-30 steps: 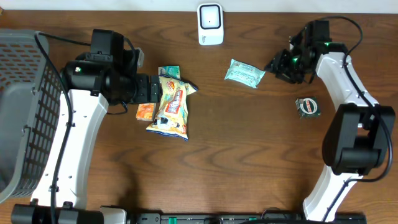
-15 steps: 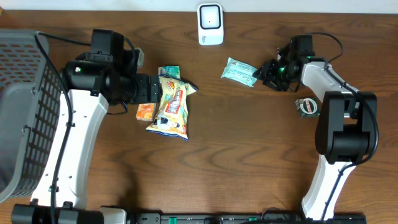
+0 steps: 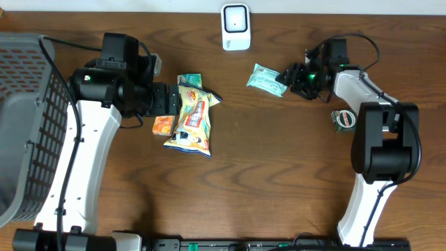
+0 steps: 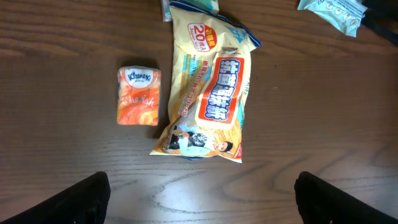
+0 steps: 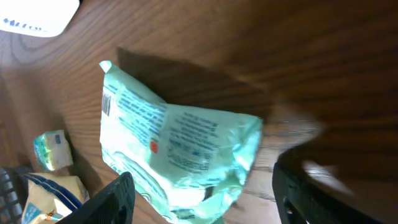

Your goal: Scan the item barcode

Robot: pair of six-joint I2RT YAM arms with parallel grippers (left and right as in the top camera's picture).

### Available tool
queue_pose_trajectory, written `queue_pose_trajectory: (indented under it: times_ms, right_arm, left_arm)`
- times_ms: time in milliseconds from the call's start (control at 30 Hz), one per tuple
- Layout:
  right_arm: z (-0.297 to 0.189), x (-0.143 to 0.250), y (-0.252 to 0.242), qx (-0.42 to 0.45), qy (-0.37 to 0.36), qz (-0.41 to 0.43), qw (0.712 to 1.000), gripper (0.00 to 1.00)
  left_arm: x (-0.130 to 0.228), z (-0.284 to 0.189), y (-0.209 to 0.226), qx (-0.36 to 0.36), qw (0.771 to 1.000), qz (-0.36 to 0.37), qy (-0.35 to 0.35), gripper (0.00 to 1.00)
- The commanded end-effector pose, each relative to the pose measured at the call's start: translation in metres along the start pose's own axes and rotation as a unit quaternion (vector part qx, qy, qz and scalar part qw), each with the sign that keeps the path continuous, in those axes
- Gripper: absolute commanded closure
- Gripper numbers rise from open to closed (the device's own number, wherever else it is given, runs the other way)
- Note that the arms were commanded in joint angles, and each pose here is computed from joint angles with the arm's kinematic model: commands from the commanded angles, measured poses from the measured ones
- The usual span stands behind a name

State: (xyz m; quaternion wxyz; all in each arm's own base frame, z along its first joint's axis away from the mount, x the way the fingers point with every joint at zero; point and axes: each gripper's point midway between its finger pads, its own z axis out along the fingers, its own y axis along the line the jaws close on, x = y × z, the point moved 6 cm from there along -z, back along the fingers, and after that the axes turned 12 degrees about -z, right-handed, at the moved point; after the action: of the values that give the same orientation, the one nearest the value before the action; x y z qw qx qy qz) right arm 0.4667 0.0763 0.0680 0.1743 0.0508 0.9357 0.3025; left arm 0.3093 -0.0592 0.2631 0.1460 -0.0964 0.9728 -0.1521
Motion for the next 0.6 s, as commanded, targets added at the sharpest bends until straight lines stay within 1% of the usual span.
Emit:
queue_pose_trajectory:
  times_ms: [0, 67, 167, 200, 233, 267, 367, 433, 500, 533, 567]
  right_arm:
    - [0.022, 0.012, 0.003, 0.014, 0.015, -0.005, 1.000, 0.38]
    - [0.032, 0.017, 0.000, 0.025, 0.022, 0.000, 0.999, 0.41]
    - [0.048, 0.028, -0.009, 0.039, 0.039, 0.008, 0.998, 0.52]
    - [0.052, 0.031, -0.012, 0.043, 0.044, 0.011, 0.998, 0.61]
    - [0.055, 0.033, -0.015, 0.044, 0.048, 0.013, 0.998, 0.66]
    - [0.059, 0.036, -0.019, 0.046, 0.054, 0.017, 0.997, 0.74]
    - [0.060, 0.036, -0.020, 0.048, 0.053, 0.015, 0.997, 0.79]
    - [0.060, 0.031, -0.018, 0.041, 0.043, -0.002, 0.998, 0.83]
    - [0.060, 0.029, -0.015, 0.028, 0.038, -0.013, 0.999, 0.91]
    - [0.060, 0.027, -0.011, 0.015, 0.035, -0.024, 0.999, 0.97]
    - [0.060, 0.026, -0.009, 0.005, 0.034, -0.031, 0.999, 0.99]
  left_arm:
    - [0.000, 0.003, 0.001, 0.002, 1.000, 0.005, 0.005, 0.06]
    - [0.000, 0.003, 0.001, 0.002, 1.000, 0.005, 0.005, 0.06]
    - [0.000, 0.003, 0.001, 0.002, 1.000, 0.005, 0.005, 0.06]
    - [0.000, 0.003, 0.001, 0.002, 1.000, 0.005, 0.005, 0.06]
    - [0.000, 0.003, 0.001, 0.002, 1.000, 0.005, 0.005, 0.06]
    - [0.000, 0.003, 0.001, 0.002, 1.000, 0.005, 0.005, 0.06]
    - [0.000, 0.003, 0.001, 0.002, 1.000, 0.005, 0.005, 0.06]
    - [0.000, 0.003, 0.001, 0.002, 1.000, 0.005, 0.005, 0.06]
    - [0.000, 0.003, 0.001, 0.002, 1.000, 0.005, 0.005, 0.06]
    - [0.000, 0.003, 0.001, 0.002, 1.000, 0.005, 0.005, 0.06]
    - [0.000, 0.003, 0.001, 0.002, 1.000, 0.005, 0.005, 0.06]
